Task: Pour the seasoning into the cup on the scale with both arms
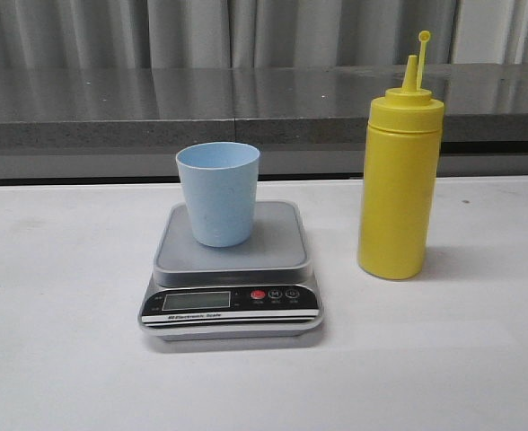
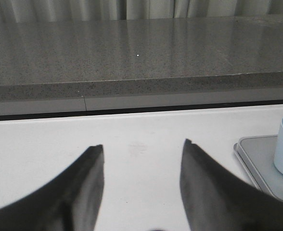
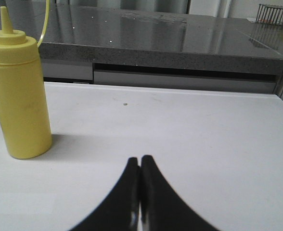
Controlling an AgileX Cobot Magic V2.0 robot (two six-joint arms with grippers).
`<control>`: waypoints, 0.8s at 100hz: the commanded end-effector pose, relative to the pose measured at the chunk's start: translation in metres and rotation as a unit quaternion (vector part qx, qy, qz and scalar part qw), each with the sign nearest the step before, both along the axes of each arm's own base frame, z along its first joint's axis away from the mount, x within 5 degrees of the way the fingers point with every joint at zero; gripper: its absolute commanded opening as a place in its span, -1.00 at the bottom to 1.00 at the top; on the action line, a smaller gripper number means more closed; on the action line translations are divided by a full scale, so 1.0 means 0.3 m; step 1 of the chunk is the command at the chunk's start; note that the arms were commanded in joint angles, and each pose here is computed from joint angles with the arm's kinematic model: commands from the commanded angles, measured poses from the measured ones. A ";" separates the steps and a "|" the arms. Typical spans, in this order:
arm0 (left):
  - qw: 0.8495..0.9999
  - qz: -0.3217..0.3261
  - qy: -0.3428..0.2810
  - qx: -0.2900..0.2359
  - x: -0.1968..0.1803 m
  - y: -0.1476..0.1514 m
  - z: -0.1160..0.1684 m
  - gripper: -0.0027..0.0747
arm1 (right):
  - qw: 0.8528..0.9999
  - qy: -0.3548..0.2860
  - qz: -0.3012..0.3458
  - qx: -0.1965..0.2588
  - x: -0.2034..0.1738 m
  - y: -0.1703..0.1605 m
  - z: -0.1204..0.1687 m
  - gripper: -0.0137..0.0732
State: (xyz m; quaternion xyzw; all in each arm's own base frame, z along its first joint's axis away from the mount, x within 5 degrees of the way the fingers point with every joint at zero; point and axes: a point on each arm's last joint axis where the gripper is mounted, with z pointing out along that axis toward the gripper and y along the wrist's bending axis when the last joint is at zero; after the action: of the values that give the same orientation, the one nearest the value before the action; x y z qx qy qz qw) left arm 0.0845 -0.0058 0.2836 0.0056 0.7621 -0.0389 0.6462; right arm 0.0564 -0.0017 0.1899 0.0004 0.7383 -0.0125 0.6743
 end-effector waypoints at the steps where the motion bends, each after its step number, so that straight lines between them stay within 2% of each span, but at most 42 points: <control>1: 0.999 0.003 -0.053 -0.005 0.004 0.001 0.052 -0.38 | 0.999 -0.046 0.001 -0.005 -0.002 0.001 0.025 -0.96; 19: 0.999 0.003 -0.053 -0.005 0.004 0.001 0.052 -0.98 | 0.999 -0.046 0.001 -0.005 -0.002 0.001 0.025 -0.96; 65: 0.999 0.002 -0.053 -0.008 0.004 0.001 0.052 -0.98 | 0.999 -0.047 0.001 -0.005 -0.002 0.001 0.026 -0.96; 80: 0.999 0.002 -0.053 -0.008 0.004 0.001 0.052 -0.98 | 0.996 -0.094 0.006 -0.006 -0.004 0.005 0.054 -0.96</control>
State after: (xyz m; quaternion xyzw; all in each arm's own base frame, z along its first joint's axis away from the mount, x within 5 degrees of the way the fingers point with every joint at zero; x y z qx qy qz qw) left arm 0.0845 -0.0058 0.2836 0.0056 0.7621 -0.0389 0.6462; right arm 0.0566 -0.0014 0.1923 -0.0008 0.7283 -0.0114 0.6852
